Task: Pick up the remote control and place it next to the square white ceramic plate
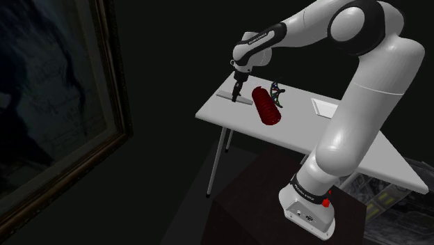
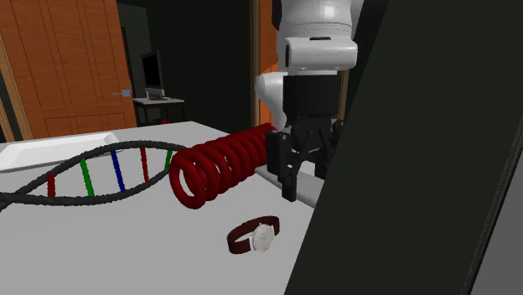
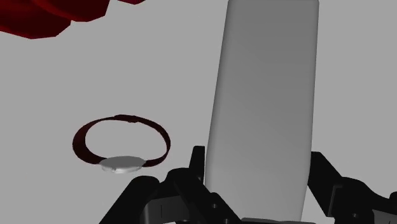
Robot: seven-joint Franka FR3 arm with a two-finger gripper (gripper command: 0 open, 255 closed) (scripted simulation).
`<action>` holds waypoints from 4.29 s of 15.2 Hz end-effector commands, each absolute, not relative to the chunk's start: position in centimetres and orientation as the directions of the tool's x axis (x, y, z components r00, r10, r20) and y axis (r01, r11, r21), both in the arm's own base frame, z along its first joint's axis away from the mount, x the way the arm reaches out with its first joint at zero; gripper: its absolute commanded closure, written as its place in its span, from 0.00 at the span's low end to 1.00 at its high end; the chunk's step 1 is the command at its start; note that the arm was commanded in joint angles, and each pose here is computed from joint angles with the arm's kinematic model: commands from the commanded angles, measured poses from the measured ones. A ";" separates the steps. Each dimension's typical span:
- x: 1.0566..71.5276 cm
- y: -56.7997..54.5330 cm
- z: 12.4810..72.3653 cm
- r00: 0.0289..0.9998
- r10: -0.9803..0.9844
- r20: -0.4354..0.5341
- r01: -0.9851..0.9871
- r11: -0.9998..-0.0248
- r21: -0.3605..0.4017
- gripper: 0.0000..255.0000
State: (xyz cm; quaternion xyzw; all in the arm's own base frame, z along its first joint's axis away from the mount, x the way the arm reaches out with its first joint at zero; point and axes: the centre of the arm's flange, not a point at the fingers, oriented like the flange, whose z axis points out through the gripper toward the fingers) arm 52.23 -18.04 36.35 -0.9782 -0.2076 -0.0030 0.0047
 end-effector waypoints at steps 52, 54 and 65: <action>4.1 -48.1 41.8 0.914 0.406 0.008 0.406 -0.914 -0.008 1.00; 1.9 -49.5 41.9 0.914 0.406 0.008 0.406 -0.914 -0.008 1.00; -10.4 -57.2 41.9 0.914 0.406 0.008 0.406 -0.914 -0.008 1.00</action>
